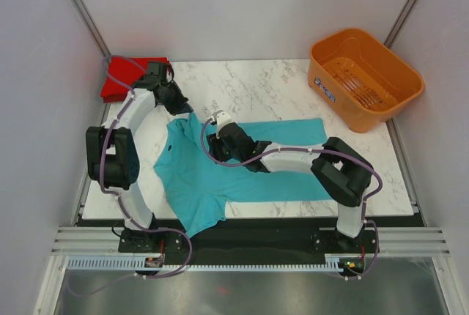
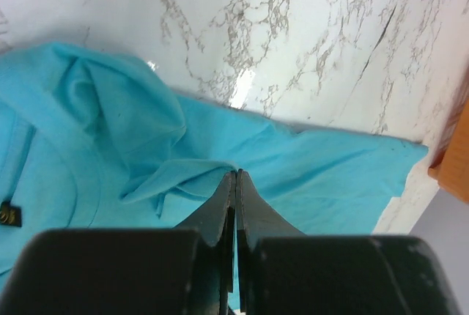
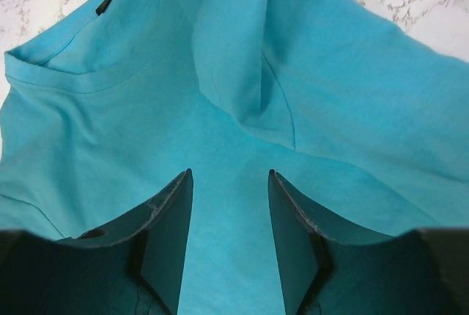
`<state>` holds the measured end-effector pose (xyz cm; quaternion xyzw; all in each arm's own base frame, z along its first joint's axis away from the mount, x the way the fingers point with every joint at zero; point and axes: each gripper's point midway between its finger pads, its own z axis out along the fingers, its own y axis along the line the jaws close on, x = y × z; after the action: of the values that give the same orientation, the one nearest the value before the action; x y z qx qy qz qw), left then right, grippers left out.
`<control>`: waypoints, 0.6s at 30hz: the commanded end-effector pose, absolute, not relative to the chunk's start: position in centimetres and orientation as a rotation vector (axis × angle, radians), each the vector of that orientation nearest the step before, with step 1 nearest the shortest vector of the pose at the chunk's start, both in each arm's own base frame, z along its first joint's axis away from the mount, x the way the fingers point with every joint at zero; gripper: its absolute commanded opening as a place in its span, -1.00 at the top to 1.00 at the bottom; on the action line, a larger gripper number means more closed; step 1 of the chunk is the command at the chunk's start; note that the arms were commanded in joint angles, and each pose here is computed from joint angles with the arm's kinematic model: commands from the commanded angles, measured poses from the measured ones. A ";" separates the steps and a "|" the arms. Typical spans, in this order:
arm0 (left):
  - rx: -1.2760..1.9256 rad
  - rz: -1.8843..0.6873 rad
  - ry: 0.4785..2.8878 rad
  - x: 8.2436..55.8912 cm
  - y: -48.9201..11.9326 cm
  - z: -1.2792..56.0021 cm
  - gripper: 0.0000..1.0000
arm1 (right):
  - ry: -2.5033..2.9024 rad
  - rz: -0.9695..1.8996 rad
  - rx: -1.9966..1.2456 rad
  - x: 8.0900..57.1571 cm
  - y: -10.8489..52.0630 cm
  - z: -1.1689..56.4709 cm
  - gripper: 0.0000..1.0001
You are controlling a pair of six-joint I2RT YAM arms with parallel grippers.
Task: Fold and stack the t-shirts
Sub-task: Fold the tshirt
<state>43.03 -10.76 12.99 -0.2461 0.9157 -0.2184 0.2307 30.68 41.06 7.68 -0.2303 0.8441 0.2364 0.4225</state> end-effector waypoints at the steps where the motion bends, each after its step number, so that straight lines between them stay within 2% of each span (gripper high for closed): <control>1: -0.689 -0.736 2.515 45.3 -12.1 13.6 0.95 | 1.959 0.601 -0.683 31.9 42.8 11.4 -0.07; 7: -0.665 -0.815 2.506 48.6 -12.6 13.4 0.95 | 1.930 0.540 -0.756 32.6 44.7 10.5 0.01; 13: -0.650 -0.861 2.512 49.5 -12.6 12.8 0.95 | 1.939 0.453 -0.756 33.4 46.6 8.8 0.14; 18: -0.653 -0.875 2.530 49.5 -12.3 11.9 0.95 | 1.921 0.318 -0.725 35.2 46.5 8.3 0.07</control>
<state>48.83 -11.87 10.75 -0.2425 0.9080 -0.2846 0.1894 33.14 46.34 6.69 -0.3137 0.8074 0.1718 0.4691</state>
